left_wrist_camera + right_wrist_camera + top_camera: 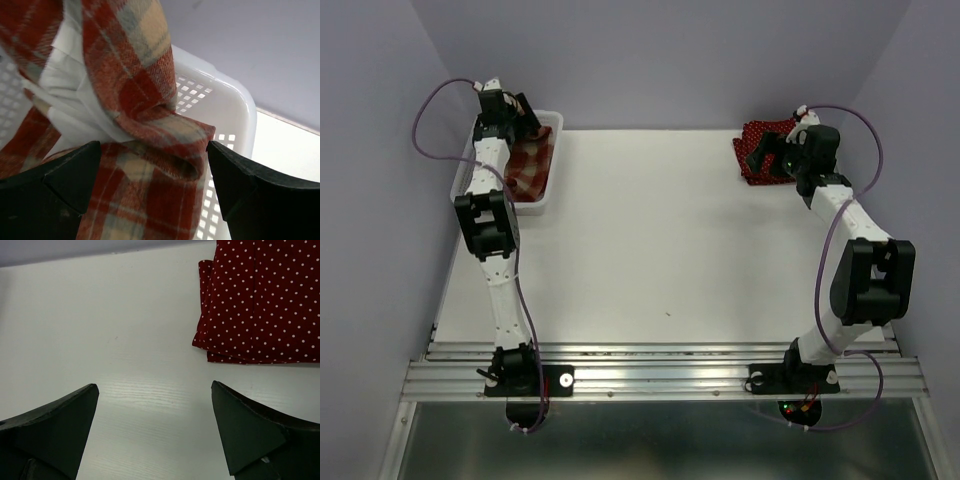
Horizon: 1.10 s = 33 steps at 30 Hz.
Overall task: Fold and stack the skirts
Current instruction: Grab the skirt from the pile, then move the skirt to the center of the board
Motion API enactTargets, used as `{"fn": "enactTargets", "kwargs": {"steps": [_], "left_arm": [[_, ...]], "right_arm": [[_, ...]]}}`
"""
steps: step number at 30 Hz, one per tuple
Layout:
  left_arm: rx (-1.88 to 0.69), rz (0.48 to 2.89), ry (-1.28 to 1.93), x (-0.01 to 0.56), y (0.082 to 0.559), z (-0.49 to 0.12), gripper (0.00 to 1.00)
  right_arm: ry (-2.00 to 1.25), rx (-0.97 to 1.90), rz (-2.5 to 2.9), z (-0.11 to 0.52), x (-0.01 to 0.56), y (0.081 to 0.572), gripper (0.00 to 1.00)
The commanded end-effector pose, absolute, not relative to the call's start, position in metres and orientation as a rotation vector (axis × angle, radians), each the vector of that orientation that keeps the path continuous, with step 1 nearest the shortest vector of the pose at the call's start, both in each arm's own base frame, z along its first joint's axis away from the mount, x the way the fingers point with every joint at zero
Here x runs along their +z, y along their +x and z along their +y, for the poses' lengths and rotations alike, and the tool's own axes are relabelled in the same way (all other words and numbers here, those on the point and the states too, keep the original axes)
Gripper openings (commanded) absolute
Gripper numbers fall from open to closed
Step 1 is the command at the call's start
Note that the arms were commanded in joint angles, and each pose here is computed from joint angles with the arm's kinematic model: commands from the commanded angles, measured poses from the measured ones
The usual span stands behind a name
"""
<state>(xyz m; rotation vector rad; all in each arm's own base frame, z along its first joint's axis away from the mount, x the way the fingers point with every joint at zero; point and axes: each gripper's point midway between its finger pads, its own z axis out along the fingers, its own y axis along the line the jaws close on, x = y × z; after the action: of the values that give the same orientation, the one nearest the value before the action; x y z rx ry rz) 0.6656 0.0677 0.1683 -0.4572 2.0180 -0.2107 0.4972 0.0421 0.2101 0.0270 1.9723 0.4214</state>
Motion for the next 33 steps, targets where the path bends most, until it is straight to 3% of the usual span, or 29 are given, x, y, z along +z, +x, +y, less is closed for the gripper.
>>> {"fn": "enactTargets", "kwargs": {"steps": [1,4,5,6,8,11,14,17,19,23,33], "left_arm": [[-0.29,1.89,-0.397,0.197,0.692,0.061,0.99],[-0.318,1.865,-0.432,0.173,0.706,0.063,0.99],[-0.353,1.859,-0.447,0.17,0.709,0.061,0.9],[-0.379,1.85,-0.445,0.168,0.713,0.059,0.69],[-0.434,1.816,-0.455,0.184,0.714,0.057,0.0],[-0.429,1.753,-0.421,0.225,0.708,0.058,0.0],[-0.39,1.605,-0.392,0.31,0.687,0.063,0.0],[-0.334,1.406,-0.376,0.432,0.634,0.067,0.0],[-0.335,1.331,-0.395,0.478,0.606,0.067,0.0],[-0.412,1.075,-0.276,0.601,0.506,0.039,0.0],[-0.809,0.815,0.246,0.707,0.33,-0.117,0.0]], "right_arm": [[-0.011,0.405,1.943,0.045,0.231,0.502,1.0],[-0.027,0.421,1.964,0.051,0.226,0.501,1.0],[-0.03,0.42,1.973,0.052,0.225,0.5,1.0],[-0.031,0.42,1.977,0.052,0.224,0.5,1.0],[-0.034,0.415,1.986,0.051,0.223,0.498,1.0],[-0.036,0.412,1.993,0.051,0.223,0.495,1.0],[-0.049,0.436,1.992,0.055,0.224,0.488,1.0],[-0.054,0.441,1.978,0.059,0.231,0.48,1.0],[-0.038,0.443,1.967,0.059,0.238,0.47,1.0],[0.035,0.489,1.87,0.061,0.258,0.448,1.0],[0.185,0.539,1.643,0.056,0.308,0.394,1.0]]}}
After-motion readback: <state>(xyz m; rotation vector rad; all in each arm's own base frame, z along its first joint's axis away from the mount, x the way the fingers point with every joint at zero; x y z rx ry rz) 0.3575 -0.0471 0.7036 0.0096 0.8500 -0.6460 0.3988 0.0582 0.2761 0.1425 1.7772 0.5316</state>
